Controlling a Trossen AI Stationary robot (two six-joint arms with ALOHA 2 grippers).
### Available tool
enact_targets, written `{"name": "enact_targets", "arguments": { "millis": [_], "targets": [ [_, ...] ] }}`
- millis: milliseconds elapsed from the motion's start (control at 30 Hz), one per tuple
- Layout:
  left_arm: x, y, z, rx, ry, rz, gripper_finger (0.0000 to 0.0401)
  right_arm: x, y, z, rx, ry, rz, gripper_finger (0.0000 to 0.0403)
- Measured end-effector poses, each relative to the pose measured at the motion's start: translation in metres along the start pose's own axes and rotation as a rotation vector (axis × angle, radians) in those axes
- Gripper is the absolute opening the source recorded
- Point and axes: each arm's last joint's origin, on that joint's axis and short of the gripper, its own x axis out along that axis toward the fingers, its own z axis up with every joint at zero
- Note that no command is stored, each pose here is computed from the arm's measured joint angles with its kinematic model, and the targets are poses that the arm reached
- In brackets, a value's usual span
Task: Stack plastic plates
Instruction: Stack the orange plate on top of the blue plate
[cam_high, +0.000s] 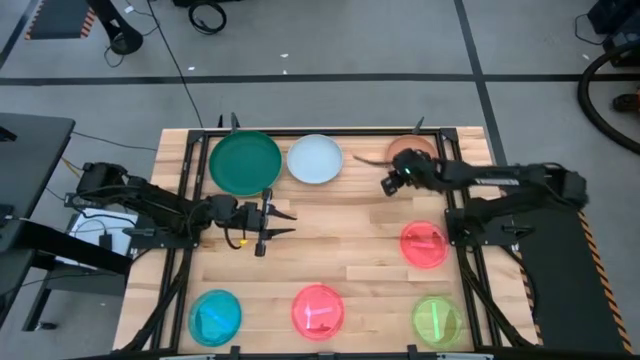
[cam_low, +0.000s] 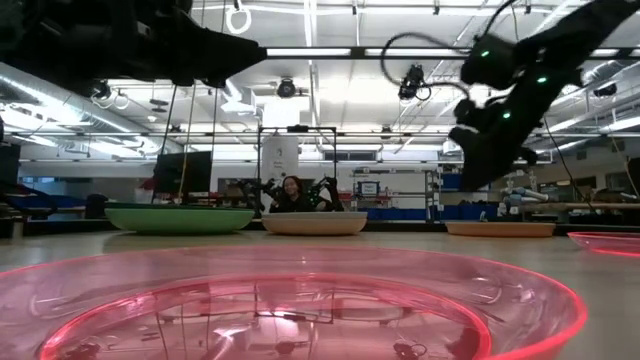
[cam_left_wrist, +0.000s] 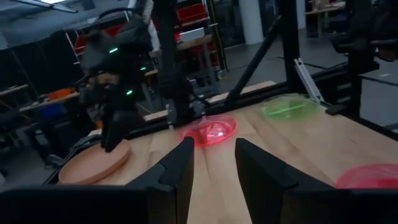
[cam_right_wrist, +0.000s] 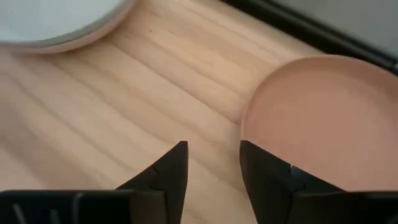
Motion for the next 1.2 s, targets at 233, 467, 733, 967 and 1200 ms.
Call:
{"name": "enact_targets", "arguments": {
  "millis": [233, 467, 733, 967, 1200],
  "targets": [
    [0.0, -0.004, -0.005, 0.021, 0.053, -0.027, 0.0125, 0.048, -0.012, 0.021, 0.078, 0.157, -0.094, 0.0151],
    [-0.001, -0.007, -0.008, 0.033, 0.088, -0.049, 0.0125, 0.077, -0.012, 0.021, 0.049, 0.231, -0.196, 0.0148],
    [-0.001, -0.009, -0.008, 0.049, 0.092, -0.06, 0.0125, 0.093, -0.014, 0.023, 0.02, 0.258, -0.235, 0.011],
    [-0.001, -0.008, -0.01, 0.047, 0.119, -0.018, 0.0125, 0.089, -0.015, 0.024, -0.001, 0.259, -0.213, 0.0028],
    [-0.008, -0.009, -0.01, 0.034, 0.191, -0.038, 0.0125, 0.046, 0.01, 0.042, -0.109, 0.195, -0.081, 0.0013]
  ]
}}
